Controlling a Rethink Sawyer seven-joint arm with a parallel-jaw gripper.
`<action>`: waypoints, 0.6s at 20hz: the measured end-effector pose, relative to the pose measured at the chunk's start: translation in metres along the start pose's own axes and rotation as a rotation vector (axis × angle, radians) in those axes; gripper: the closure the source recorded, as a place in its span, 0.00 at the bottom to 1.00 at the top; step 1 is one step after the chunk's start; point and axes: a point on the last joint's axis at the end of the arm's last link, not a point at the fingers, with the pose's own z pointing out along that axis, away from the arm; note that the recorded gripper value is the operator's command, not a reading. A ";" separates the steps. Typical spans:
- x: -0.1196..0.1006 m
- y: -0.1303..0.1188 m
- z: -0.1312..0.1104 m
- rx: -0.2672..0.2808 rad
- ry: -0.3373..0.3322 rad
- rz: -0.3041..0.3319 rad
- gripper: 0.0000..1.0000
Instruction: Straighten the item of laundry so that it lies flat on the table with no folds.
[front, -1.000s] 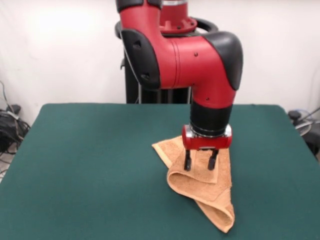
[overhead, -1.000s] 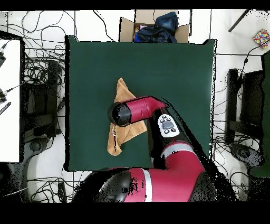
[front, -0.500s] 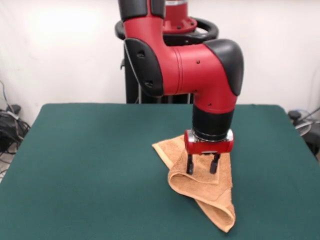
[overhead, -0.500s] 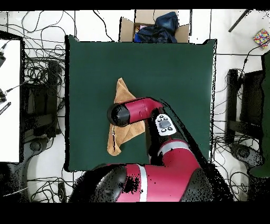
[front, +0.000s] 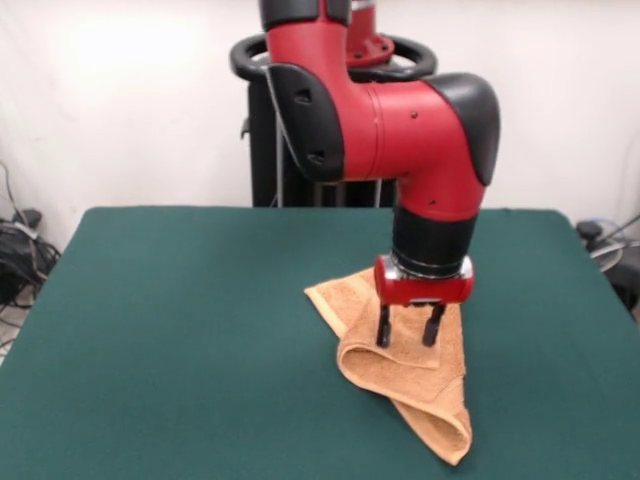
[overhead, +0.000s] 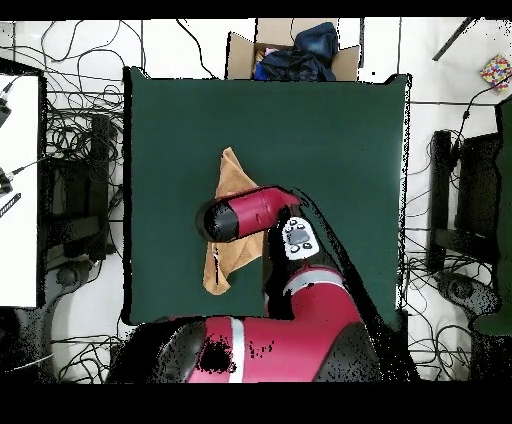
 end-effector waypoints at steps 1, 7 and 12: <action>0.000 0.005 -0.003 0.002 -0.001 -0.006 0.00; 0.000 0.027 -0.016 0.004 -0.005 -0.020 0.00; -0.005 0.032 -0.022 -0.004 -0.012 -0.005 0.00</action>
